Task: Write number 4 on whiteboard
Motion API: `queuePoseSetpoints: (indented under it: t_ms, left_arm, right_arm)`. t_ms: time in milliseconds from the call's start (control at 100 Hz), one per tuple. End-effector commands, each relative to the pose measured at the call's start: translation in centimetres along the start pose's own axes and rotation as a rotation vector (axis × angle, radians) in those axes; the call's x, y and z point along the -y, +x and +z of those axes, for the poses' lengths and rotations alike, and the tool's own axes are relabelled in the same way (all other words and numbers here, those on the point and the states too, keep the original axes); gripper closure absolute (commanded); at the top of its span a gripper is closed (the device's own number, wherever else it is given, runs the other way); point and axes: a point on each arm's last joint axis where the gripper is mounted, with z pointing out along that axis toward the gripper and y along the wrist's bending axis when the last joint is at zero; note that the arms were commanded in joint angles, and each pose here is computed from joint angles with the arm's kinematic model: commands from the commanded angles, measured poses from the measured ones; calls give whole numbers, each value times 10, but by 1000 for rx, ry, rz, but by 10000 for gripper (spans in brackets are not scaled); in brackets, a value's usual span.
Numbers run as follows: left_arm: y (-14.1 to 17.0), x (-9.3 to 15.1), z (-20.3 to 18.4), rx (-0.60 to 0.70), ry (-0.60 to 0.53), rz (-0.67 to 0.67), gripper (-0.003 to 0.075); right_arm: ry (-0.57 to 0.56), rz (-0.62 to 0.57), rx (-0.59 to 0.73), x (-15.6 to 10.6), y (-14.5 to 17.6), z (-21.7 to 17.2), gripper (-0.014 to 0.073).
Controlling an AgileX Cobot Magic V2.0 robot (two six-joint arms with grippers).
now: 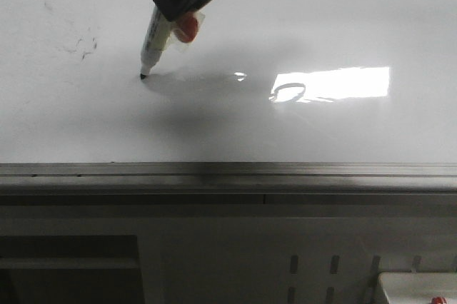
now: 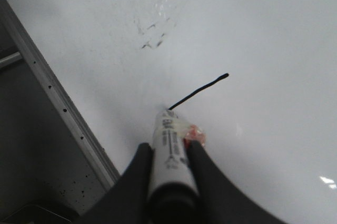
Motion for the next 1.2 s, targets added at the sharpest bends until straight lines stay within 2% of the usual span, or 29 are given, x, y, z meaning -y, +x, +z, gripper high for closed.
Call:
queuePoseSetpoints:
  t_ms: [0, 170, 310, 470, 600, 880, 1190]
  left_arm:
    - [-15, 1, 0, 81, 22, -22, 332]
    - [-15, 1, 0, 81, 23, -18, 332]
    - [-15, 1, 0, 81, 23, -16, 332]
    - [-15, 1, 0, 81, 23, -16, 332]
    - [-15, 1, 0, 81, 23, -16, 332]
    - [-15, 1, 0, 81, 23, -16, 332]
    - [-15, 1, 0, 82, 23, -14, 332]
  right_arm:
    - [29, -5, 84, 9, -12, -12, 661]
    - [72, 26, -22, 24, -1, -17, 661]
    - [120, 32, -47, 36, 3, -31, 661]
    - [134, 34, -114, 39, 9, -39, 661]
    - [133, 32, -40, 39, 3, -41, 661]
    - [106, 7, 179, 31, -36, -61, 661]
    - [123, 2, 126, 37, -35, -38, 661]
